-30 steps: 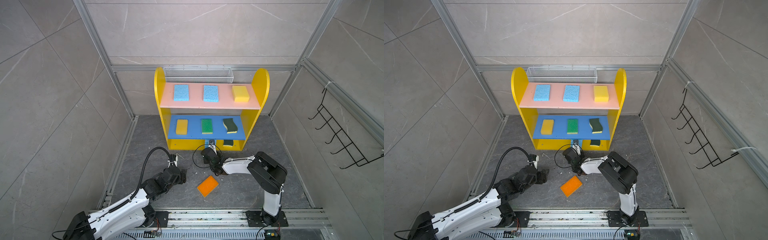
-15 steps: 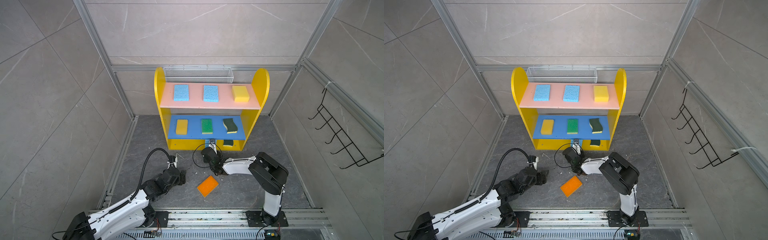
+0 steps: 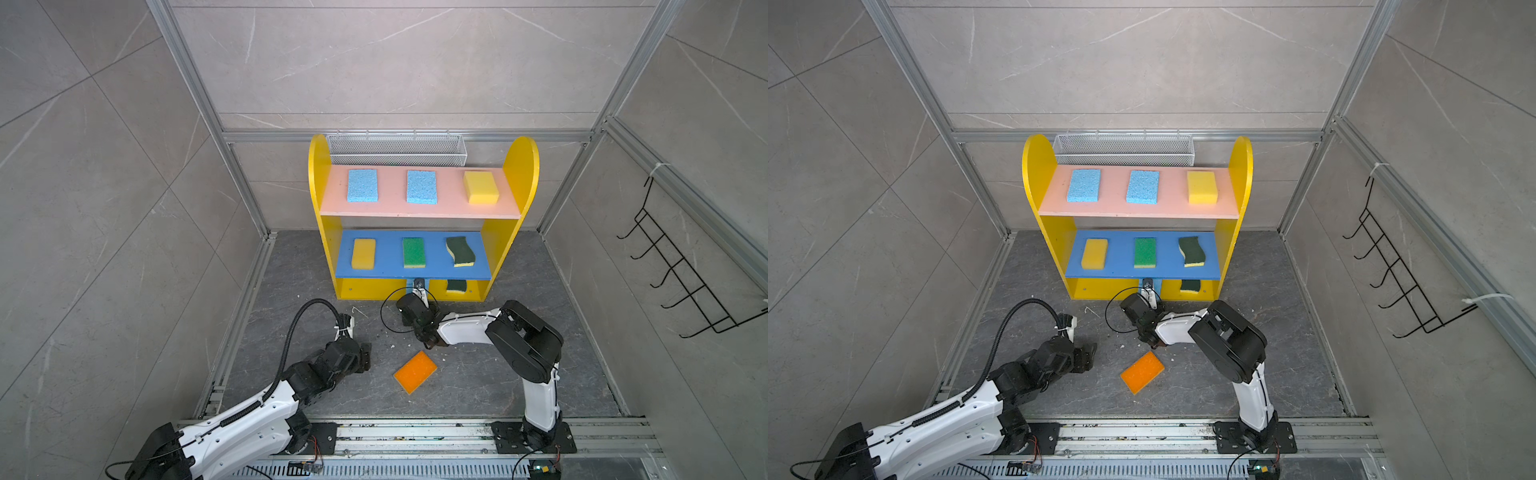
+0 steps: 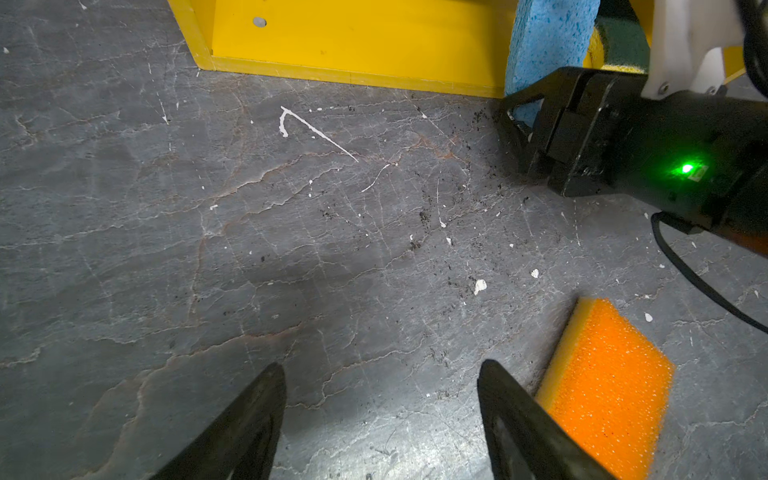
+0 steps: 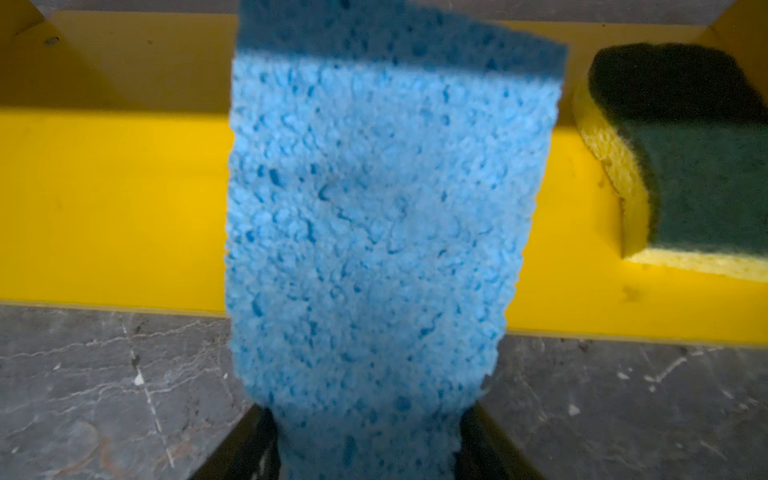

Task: Place and organize the cleaning sponges onto the shelf
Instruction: 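Lower the light-blue sponge onto the compartment floor and open the right gripper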

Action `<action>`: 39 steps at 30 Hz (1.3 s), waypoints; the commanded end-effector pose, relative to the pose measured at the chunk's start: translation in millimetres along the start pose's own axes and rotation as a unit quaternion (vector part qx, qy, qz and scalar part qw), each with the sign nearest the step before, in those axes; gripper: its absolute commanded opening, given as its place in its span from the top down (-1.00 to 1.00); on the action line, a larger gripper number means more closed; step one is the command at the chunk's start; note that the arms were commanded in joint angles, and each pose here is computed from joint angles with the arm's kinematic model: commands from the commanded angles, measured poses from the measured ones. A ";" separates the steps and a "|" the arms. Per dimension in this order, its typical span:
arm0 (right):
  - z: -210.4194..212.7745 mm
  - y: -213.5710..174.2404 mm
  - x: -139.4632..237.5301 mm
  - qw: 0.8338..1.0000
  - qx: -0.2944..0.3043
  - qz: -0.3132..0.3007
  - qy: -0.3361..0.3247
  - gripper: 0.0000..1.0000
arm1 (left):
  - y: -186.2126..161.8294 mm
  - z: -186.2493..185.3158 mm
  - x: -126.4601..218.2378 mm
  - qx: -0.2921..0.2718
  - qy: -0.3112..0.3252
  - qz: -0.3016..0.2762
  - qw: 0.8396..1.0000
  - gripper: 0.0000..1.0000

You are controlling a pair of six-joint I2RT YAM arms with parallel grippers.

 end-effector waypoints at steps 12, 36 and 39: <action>-2.2 6.5 6.5 1.000 0.014 -0.002 -0.017 -0.51 | 4.9 -2.6 -4.0 0.017 -0.007 -0.014 1.000 -0.50; 5.3 27.0 33.7 0.999 0.042 -0.026 -0.002 -0.66 | -1.4 -2.2 -4.6 0.037 -0.012 -0.005 0.999 -0.49; 3.0 25.3 34.9 0.999 0.041 -0.023 -0.002 -0.69 | -1.6 -1.9 -3.2 0.040 -0.014 -0.004 0.999 -0.50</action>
Point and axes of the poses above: each gripper's point midway between its finger pads, its own x axis back along the fingers, its own z axis along the line the jaws close on, y = z × x, the point moved 5 cm from there along x, back along the fingers, and after that the axes turned 11 degrees about -x, right-handed, at the moved point
